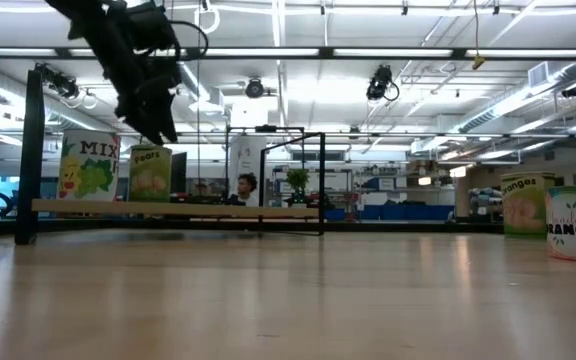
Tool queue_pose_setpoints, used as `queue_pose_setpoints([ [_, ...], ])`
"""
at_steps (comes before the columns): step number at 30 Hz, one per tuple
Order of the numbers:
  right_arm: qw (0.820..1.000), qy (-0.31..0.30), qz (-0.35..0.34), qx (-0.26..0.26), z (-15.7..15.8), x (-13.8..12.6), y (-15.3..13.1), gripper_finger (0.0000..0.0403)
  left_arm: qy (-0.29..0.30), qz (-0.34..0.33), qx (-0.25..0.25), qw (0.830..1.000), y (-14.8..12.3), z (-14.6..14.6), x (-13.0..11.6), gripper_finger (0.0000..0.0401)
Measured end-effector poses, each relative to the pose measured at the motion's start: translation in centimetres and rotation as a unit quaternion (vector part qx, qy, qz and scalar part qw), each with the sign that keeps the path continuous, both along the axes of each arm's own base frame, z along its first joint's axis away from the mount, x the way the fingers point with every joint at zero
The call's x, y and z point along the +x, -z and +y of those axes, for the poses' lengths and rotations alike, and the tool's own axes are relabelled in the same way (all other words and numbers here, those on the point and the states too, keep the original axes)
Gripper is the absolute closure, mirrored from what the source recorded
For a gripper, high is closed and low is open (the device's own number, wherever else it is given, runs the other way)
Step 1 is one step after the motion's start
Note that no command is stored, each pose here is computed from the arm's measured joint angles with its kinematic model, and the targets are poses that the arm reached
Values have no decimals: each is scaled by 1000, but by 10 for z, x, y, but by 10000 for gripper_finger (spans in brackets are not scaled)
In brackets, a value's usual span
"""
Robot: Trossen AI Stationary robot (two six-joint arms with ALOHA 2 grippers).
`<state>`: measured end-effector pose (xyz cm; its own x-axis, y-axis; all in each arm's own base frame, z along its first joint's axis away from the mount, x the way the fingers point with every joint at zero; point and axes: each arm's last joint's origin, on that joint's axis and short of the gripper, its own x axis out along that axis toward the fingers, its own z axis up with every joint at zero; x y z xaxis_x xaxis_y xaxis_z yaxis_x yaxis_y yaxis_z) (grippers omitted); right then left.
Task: Pick and place cans onto a shelf
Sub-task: Put the canned pears on the shelf
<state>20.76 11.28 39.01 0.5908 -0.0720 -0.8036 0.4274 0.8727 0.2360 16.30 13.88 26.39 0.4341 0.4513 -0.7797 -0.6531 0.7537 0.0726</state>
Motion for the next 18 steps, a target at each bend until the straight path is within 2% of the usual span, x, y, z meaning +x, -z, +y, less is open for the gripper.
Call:
queue_pose_setpoints([
  [2, 1000, 21, 4, -2, -3, 0, 1, 63, 4, -4, -6, 1000, -13, -1, 0, 48],
  [5, 994, 108, 18, -21, -18, -2, 4, 63, 3, -35, -19, 999, -34, -2, 2, 48],
  [9, 970, 221, 60, -86, -45, -12, 8, 63, 23, -126, -42, 991, -68, -11, 9, 48],
  [11, 963, 251, 49, -80, -58, -10, 10, 63, 22, -167, -64, 984, -81, -18, 14, 48],
  [13, 956, 281, 42, -74, -71, -11, 14, 63, 36, -182, -83, 979, -86, -30, 21, 48],
  [15, 942, 320, 57, -84, -83, -11, 23, 62, 63, -188, -92, 976, -89, -44, 26, 48],
  [18, 910, 394, 85, -102, -98, -13, 45, 62, 100, -190, -97, 972, -91, -66, 35, 48],
])
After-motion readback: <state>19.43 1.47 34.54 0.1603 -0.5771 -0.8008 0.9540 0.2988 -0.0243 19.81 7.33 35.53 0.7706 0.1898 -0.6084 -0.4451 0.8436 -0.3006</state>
